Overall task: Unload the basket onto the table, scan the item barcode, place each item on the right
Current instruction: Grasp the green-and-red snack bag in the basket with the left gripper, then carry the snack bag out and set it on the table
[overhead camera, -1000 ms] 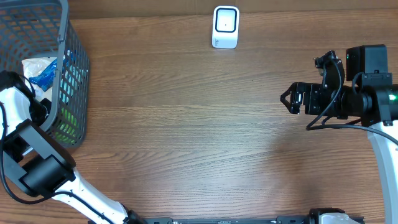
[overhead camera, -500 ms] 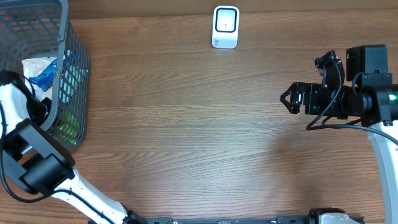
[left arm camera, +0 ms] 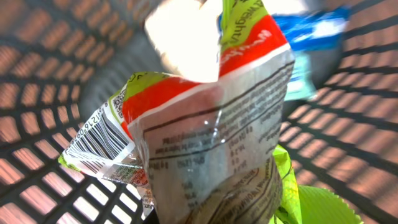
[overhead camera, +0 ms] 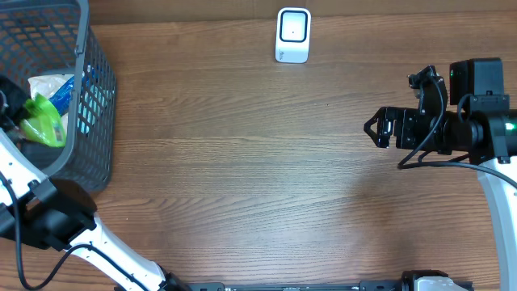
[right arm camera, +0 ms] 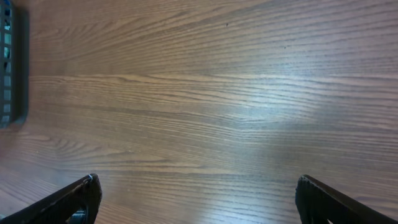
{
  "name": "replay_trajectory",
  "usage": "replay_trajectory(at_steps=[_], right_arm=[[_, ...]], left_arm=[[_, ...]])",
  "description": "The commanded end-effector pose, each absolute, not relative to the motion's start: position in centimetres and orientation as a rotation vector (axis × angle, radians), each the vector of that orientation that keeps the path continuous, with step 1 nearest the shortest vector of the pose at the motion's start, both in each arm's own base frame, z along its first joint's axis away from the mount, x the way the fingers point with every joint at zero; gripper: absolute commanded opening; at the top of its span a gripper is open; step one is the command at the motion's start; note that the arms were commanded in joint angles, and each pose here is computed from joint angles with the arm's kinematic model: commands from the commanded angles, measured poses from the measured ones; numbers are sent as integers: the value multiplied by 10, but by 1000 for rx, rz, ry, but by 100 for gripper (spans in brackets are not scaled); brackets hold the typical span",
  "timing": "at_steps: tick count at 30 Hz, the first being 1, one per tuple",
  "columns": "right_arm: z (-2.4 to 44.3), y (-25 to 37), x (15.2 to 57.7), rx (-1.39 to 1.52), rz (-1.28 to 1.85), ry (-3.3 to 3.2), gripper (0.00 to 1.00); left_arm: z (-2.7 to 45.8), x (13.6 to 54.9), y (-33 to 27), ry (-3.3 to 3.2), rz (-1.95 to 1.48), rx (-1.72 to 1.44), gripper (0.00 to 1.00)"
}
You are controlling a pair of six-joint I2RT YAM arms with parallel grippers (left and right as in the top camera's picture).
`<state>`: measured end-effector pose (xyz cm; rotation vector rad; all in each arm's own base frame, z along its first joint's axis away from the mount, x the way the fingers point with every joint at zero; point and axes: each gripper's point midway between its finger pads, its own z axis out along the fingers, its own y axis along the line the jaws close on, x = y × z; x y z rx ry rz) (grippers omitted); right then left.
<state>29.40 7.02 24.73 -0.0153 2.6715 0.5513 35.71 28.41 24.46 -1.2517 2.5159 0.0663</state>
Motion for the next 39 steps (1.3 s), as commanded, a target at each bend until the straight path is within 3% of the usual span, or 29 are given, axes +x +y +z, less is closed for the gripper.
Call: replay_trajectory(at_steps=[1,9,16,22,31,39], right_arm=[[259,73,299,-28,558,2631,100],[260,75,300,-35,577,2626,100],[262,76,303,-41,580,2607,100],[262,76,302,-39,580,2612,100],[262,76,303,-39,580,2611,100],[261,75,301,-38,580,2617,100]], left_arm=[[316,368,255,2408,39,-1000,4],[426,372,150,2231,2,-546,4],[420,385,52,2329,-115,-246,4],[355,408,3,2554,-59,-109,4],[221,433,-66,2921,-86,37,4],[107,418,-104,3229,1,115,4]])
